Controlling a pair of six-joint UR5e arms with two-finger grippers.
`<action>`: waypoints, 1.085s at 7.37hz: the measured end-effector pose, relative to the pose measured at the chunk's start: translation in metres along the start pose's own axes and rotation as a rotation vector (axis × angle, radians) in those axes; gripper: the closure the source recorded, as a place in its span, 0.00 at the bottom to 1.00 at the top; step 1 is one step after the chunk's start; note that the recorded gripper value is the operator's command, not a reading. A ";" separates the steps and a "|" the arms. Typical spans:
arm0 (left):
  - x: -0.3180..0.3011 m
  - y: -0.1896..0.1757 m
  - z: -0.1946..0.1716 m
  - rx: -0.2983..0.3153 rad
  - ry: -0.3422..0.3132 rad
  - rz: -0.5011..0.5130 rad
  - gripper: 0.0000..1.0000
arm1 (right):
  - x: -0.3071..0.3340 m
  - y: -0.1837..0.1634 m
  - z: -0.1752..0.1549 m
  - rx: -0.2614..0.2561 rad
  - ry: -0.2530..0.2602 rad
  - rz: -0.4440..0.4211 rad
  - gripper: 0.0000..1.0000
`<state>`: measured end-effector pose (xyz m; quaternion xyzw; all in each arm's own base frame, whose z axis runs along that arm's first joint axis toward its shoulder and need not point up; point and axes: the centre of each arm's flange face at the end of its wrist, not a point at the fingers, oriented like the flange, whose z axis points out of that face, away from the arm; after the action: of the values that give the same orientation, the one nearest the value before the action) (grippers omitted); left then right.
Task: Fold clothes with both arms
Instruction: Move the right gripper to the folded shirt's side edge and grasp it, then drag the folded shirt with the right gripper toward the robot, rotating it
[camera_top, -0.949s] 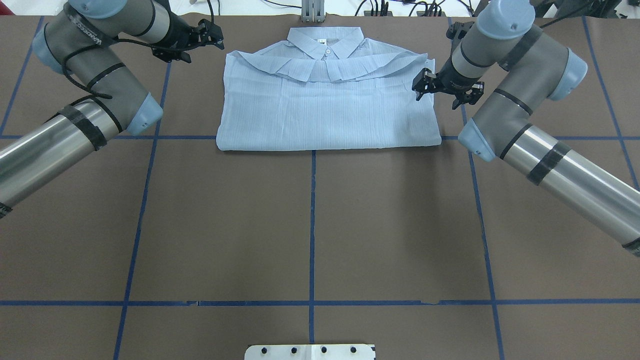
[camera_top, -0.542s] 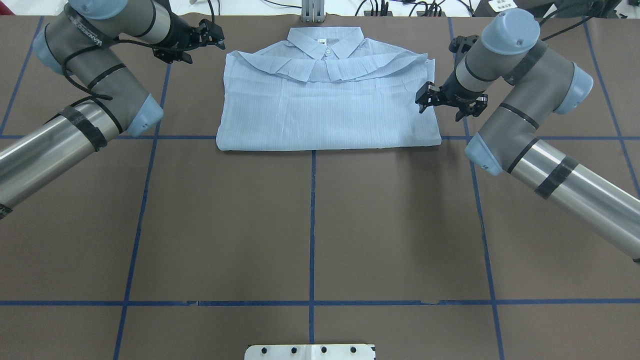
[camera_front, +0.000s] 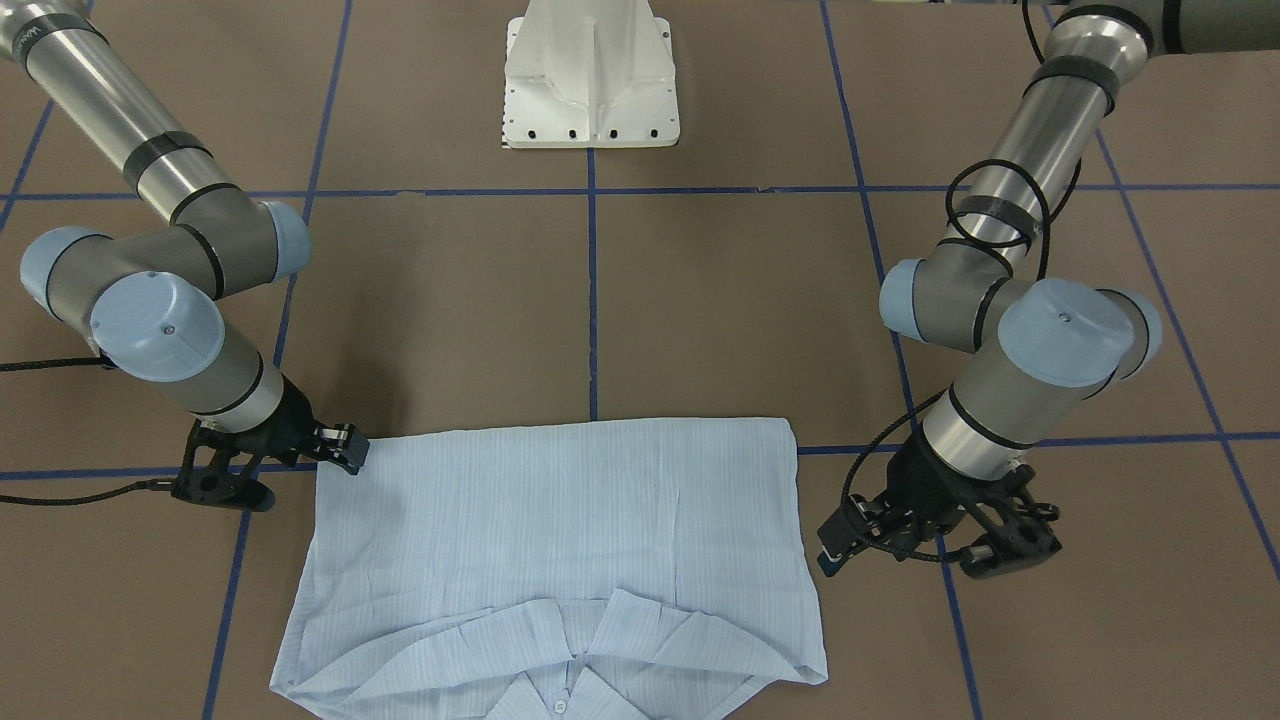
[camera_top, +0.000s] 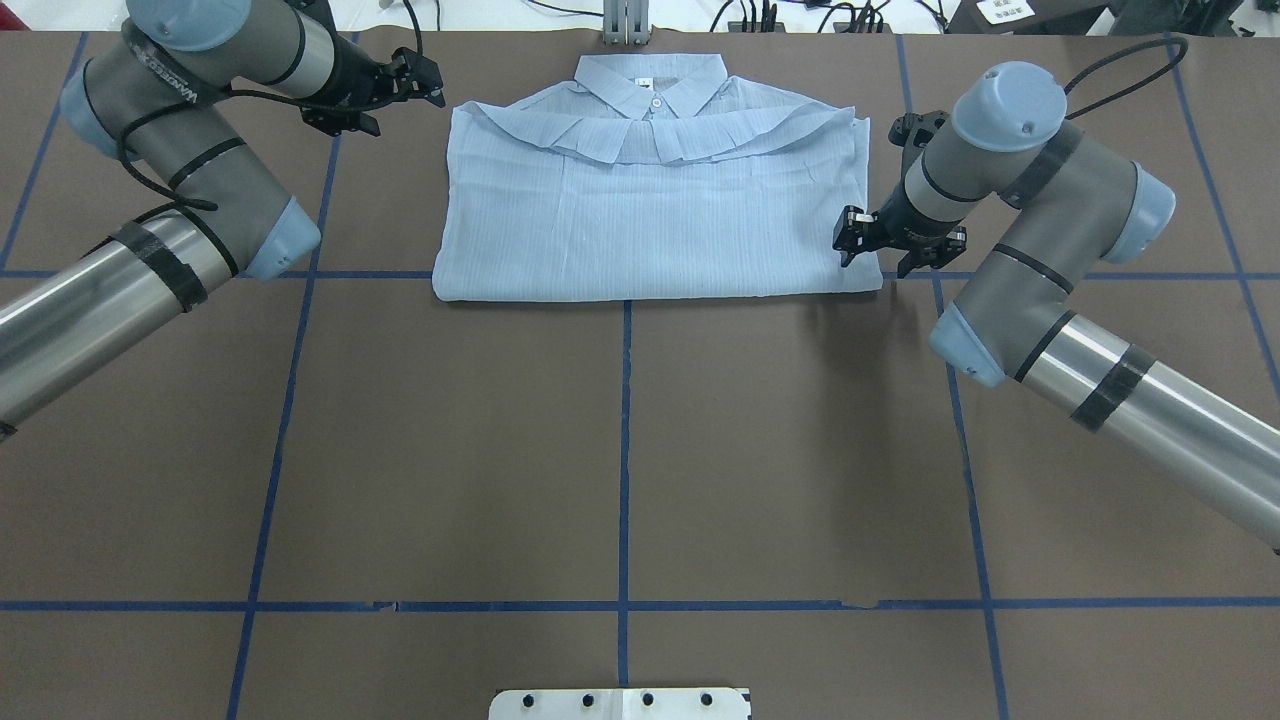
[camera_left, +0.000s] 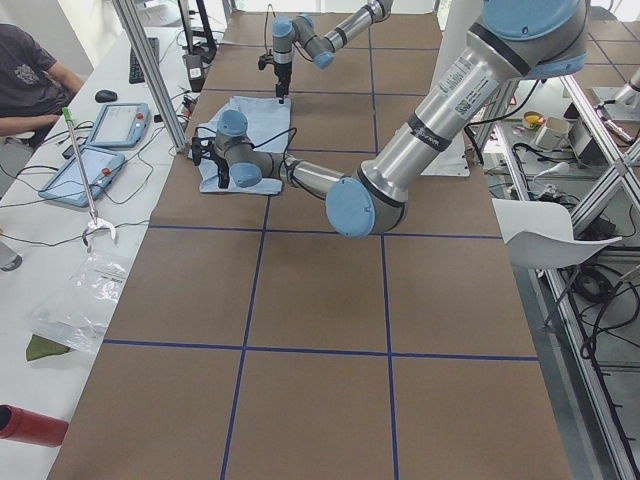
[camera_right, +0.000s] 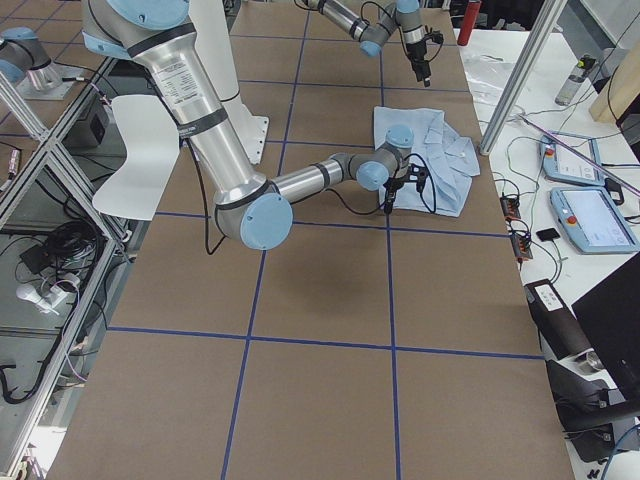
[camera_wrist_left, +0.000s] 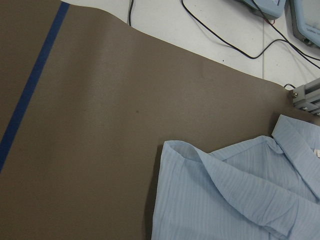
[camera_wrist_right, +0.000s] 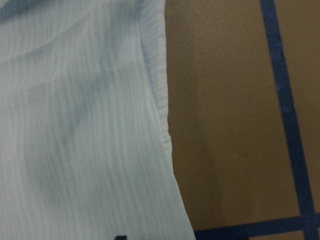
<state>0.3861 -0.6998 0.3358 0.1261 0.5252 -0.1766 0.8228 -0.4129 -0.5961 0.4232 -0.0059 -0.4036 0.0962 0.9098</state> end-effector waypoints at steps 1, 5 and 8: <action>-0.001 0.001 0.000 -0.001 0.000 0.001 0.01 | -0.001 0.003 0.002 -0.004 0.001 -0.004 0.49; -0.012 0.007 -0.003 -0.001 -0.003 0.003 0.01 | -0.005 0.009 0.002 -0.014 -0.007 -0.014 1.00; -0.011 0.008 -0.005 -0.002 0.000 0.003 0.01 | 0.004 0.014 -0.002 -0.016 -0.009 -0.011 1.00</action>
<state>0.3813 -0.6894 0.3443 0.1262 0.5249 -0.1749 0.8234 -0.4114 -0.5814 0.4235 -0.0104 -0.4086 0.0877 0.9084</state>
